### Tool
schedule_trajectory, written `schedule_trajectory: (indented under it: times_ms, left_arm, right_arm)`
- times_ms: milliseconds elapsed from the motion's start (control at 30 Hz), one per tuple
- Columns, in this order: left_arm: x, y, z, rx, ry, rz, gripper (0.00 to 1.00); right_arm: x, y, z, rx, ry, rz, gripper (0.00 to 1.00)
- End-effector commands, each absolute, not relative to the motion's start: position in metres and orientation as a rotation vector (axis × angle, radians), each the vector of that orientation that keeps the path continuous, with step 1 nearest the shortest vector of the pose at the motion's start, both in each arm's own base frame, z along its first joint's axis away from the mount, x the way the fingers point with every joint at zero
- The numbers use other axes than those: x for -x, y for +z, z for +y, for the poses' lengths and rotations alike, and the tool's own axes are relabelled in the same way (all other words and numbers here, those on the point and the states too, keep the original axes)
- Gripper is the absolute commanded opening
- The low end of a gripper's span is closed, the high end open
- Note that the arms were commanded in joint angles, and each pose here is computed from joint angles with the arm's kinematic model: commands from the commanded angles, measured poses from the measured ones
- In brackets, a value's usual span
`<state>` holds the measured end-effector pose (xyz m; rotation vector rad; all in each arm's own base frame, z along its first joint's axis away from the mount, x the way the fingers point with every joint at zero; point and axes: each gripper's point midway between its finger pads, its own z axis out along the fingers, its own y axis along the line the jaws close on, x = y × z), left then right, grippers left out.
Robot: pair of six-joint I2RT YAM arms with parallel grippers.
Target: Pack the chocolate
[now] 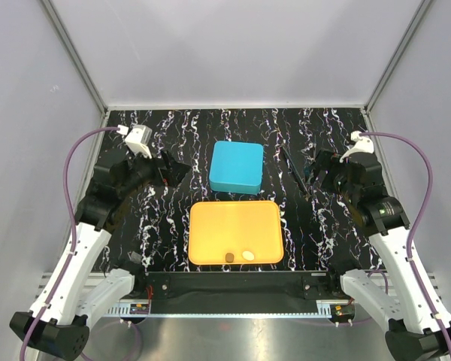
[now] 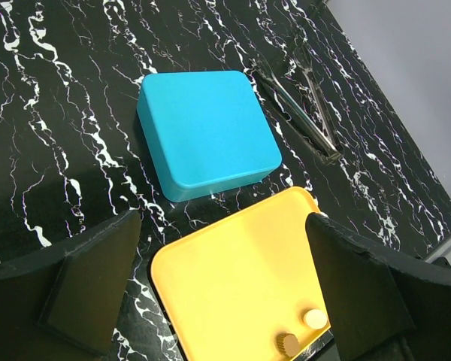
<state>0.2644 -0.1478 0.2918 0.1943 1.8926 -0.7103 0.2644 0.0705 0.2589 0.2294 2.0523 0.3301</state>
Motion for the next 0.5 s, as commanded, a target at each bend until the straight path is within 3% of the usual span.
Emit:
schedule_trajectory:
  times_ms: [0, 467]
  left_arm:
    - [-0.271, 0.310, -0.146, -0.202, -0.681, 1.825, 0.99]
    - [-0.270, 0.316, -0.148, -0.216, -0.694, 1.820, 0.99]
  right_arm:
    - [-0.263, 0.269, 0.065, -0.234, 0.306, 2.014, 1.00]
    - [-0.264, 0.278, 0.066, -0.218, 0.309, 1.999, 1.00]
